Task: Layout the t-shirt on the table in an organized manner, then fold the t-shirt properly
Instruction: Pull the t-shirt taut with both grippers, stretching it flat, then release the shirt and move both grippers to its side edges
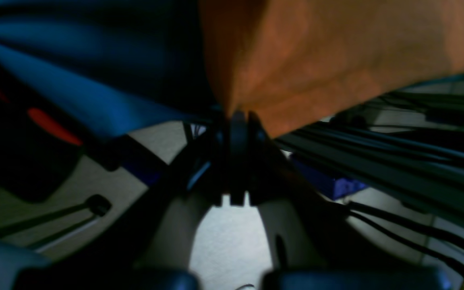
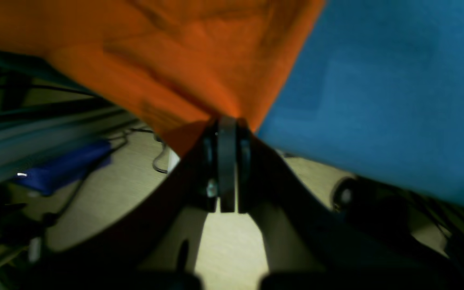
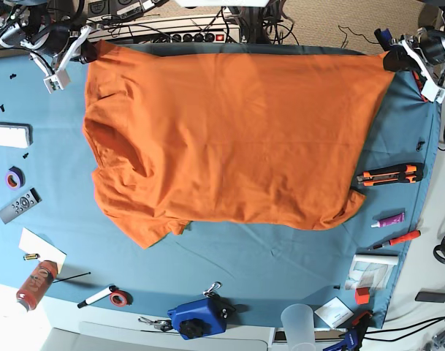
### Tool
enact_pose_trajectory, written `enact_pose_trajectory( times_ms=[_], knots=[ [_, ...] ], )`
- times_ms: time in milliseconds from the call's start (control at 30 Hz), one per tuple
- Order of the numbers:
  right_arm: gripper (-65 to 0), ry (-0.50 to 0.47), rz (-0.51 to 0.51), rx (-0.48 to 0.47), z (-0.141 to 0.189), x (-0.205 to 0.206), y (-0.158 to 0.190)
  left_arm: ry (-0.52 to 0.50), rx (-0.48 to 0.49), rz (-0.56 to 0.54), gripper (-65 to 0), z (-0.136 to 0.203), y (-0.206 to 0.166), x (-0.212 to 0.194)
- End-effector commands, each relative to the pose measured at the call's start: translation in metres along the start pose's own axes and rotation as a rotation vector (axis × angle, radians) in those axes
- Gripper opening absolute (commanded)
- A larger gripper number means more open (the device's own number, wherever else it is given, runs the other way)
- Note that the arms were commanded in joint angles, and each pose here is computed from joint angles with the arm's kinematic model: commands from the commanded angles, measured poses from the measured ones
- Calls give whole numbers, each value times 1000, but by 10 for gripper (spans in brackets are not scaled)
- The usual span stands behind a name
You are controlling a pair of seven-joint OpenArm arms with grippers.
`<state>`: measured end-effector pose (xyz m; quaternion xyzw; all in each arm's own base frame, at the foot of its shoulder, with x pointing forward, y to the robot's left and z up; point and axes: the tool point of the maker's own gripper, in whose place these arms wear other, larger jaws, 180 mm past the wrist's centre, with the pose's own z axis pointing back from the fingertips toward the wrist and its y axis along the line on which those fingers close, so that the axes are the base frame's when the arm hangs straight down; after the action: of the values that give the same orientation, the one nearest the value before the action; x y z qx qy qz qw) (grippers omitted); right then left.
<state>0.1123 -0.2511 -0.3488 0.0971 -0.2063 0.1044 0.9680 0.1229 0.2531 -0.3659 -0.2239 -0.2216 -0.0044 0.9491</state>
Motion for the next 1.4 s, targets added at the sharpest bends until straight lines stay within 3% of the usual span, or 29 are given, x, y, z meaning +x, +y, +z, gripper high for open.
enact_pose_trajectory(
  times_ms=[0,100,200,300,500,700,867,967,1200,1367],
  knots=[
    [-650,-27,19,6,5,7,1,-21,8,-20,-650,6,1,8],
    [-650,-32,60,24,5,8,4,-21,8,-20,-644,6,1,7],
    [-485,-20,65,29,5,3,6,-21,9,-21,-484,6,1,8],
    [-458,-21,55,32,7,3,5,-24,3,-17,-416,8,1,10],
    [-458,-235,3,149,35,42,13,-67,-13,-63,-416,21,-10,26],
    [-459,-442,26,-9,66,95,-29,-255,43,-146,-416,45,-15,70],
    [-461,-426,103,-141,55,135,-60,-309,98,-201,-418,45,-11,98],
    [-461,-457,93,-187,44,167,-86,-312,113,-219,-418,42,-11,105],
    [-461,-503,3,-131,4,232,-125,-300,61,-274,-418,15,-30,108],
    [-461,-479,15,-170,-29,274,-144,-259,82,-297,-418,-10,-37,103]
  ],
)
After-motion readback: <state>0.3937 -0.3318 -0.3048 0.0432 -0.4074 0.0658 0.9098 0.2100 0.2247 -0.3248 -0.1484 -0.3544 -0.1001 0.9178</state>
